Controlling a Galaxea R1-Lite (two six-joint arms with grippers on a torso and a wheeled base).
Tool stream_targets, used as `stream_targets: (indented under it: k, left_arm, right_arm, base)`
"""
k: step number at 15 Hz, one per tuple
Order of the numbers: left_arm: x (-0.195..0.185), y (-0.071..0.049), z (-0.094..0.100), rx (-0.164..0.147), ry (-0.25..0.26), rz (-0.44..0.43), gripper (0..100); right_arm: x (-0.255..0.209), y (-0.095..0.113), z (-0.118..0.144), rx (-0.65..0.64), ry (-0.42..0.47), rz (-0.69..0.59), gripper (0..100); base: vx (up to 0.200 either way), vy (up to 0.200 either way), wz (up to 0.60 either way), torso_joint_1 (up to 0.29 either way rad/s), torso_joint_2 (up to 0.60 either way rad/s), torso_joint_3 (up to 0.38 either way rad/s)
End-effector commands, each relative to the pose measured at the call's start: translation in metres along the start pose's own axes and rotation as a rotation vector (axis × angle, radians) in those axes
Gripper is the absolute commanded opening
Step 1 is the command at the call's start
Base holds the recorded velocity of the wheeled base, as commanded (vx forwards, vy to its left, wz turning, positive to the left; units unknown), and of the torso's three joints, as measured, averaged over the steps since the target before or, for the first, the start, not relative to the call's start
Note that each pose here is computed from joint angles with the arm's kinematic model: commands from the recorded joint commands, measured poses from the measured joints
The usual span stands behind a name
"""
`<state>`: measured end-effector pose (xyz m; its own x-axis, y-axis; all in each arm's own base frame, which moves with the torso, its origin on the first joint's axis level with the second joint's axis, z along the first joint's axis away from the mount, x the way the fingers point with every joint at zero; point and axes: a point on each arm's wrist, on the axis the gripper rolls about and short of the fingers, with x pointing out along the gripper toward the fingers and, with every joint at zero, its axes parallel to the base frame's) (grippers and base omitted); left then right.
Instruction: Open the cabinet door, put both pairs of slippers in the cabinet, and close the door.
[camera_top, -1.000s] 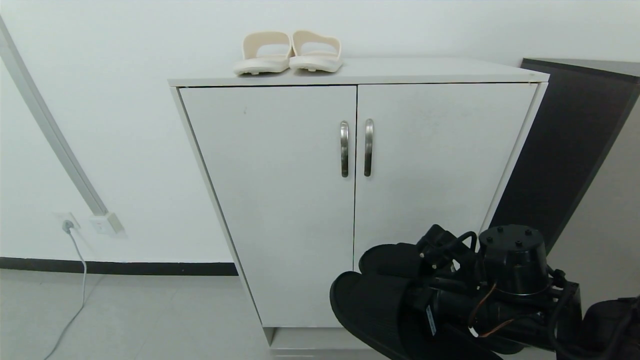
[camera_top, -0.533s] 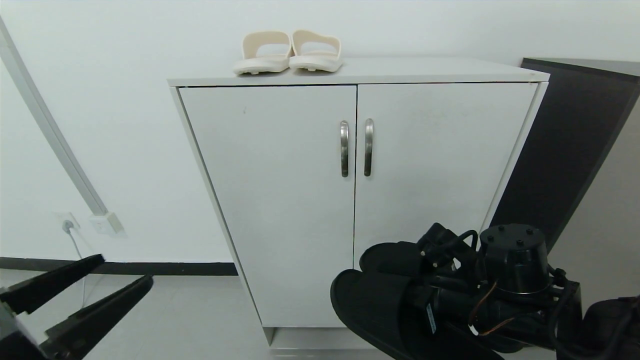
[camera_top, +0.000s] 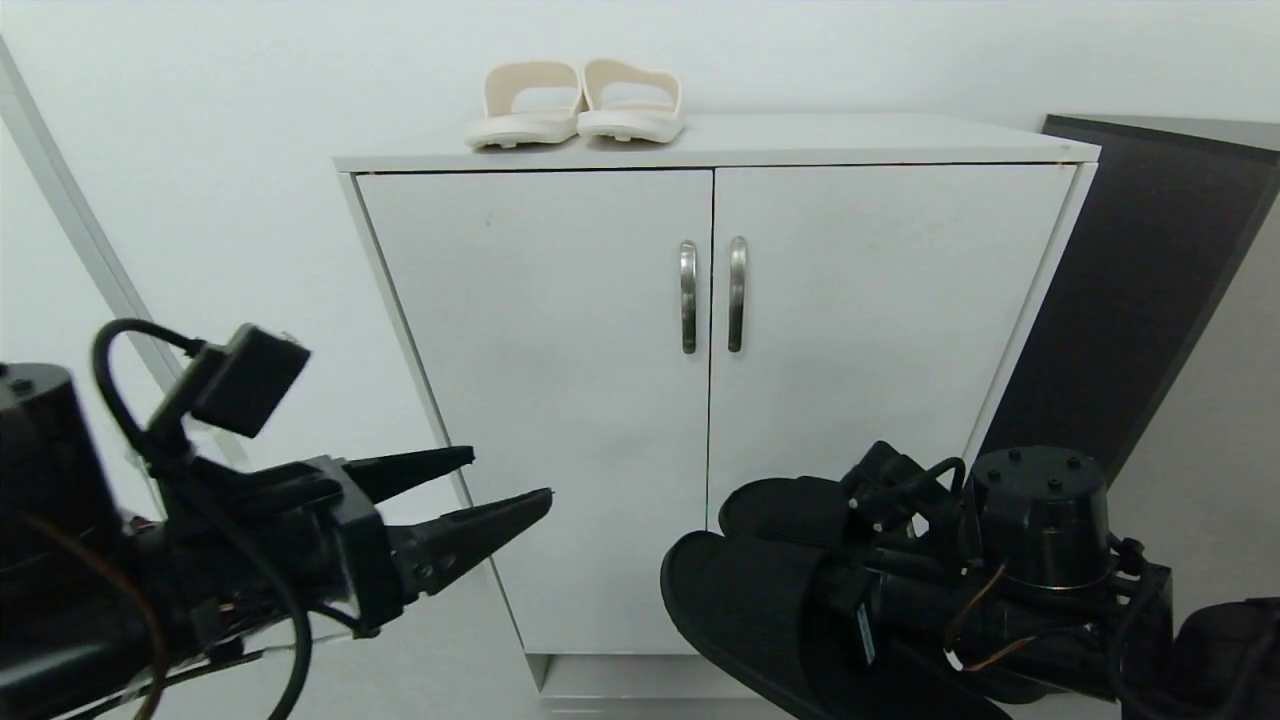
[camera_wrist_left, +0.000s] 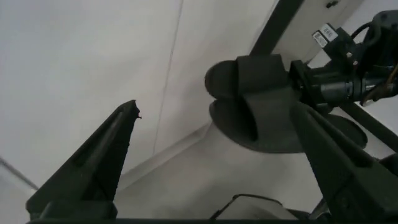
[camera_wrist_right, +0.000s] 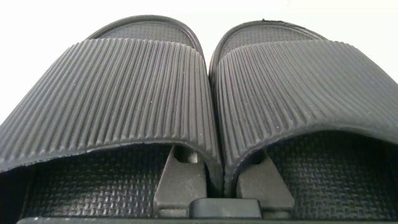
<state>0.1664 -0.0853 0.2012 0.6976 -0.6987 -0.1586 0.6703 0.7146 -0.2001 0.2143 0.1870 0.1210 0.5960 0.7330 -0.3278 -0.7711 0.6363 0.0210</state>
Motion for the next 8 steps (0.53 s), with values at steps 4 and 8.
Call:
stream_targets:
  k: [4, 8]
  left_arm:
    - [0.074, -0.013, 0.037, -0.014, -0.020, -0.127, 100]
    - [0.104, -0.032, 0.074, -0.090, -0.101, -0.222, 100]
  right_arm:
    - [-0.001, 0.002, 0.002, -0.003, -0.006, 0.010, 0]
    - [0.004, 0.004, -0.003, 0.001, 0.015, 0.019, 0]
  base:
    - [0.000, 0.000, 0.00, 0.000, 0.00, 0.000]
    - [0.000, 0.000, 0.00, 0.000, 0.00, 0.000]
